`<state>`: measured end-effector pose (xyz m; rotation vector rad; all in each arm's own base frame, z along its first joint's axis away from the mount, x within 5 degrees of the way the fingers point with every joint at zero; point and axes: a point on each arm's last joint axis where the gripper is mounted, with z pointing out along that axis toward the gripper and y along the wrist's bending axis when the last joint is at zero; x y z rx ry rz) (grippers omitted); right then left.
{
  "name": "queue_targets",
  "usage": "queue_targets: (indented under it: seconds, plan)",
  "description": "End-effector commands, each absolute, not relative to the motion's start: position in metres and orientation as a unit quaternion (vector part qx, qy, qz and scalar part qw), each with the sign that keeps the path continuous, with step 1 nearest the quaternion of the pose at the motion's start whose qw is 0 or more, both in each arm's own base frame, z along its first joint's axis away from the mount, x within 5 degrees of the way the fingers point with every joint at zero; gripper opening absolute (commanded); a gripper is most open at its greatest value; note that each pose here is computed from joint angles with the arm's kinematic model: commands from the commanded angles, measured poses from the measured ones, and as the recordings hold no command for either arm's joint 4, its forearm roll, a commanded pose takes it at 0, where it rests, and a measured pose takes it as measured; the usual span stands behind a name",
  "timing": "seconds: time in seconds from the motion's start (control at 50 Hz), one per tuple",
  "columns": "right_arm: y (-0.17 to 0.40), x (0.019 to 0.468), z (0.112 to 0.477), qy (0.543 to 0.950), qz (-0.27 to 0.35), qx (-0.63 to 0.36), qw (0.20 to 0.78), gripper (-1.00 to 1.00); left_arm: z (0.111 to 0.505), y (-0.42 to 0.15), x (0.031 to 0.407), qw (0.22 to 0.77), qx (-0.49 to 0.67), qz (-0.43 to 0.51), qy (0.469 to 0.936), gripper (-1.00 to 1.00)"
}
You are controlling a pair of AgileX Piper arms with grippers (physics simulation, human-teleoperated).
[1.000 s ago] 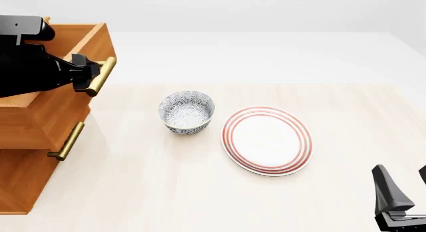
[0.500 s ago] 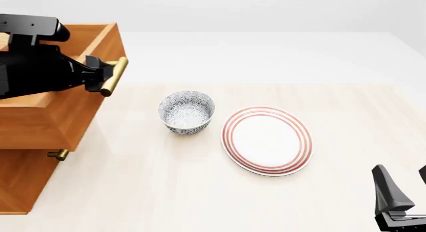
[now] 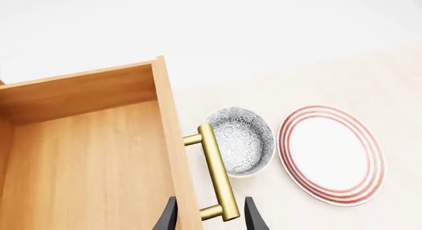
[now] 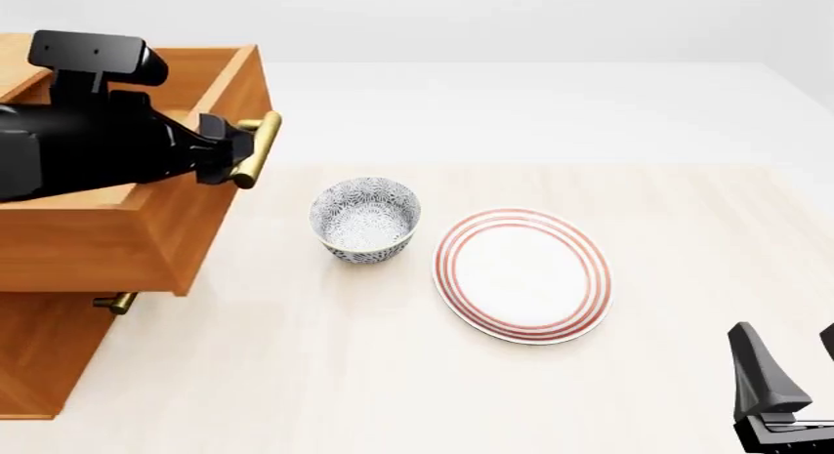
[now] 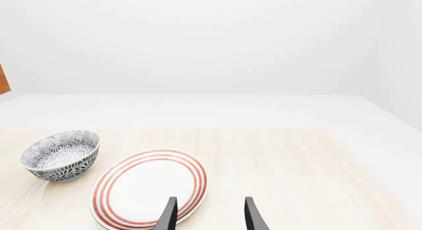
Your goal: Open the top drawer of the cabinet.
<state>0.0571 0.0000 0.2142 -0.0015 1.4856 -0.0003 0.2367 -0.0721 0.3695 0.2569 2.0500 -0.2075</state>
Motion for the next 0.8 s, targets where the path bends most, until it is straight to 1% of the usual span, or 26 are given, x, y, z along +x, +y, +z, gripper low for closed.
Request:
queue_targets:
  seconds: [0.02, 0.56, 0.8]
  plan:
    - [0.0, 0.057, 0.214, 0.676, 0.0, -0.001, 0.737, 1.0, 0.37, -0.082, 0.233, 0.504, 0.123, -0.101, 0.849, 1.0]
    - [0.0, 0.057, 0.214, 0.676, 0.0, 0.0, 0.737, 1.0, 0.375, -0.094, 0.229, 0.51, 0.151, -0.109, 0.84, 1.0]
    - [0.0, 0.057, 0.214, 0.676, 0.0, -0.001, 0.737, 1.0, 0.392, -0.085, 0.221, 0.523, 0.15, -0.099, 0.833, 1.0]
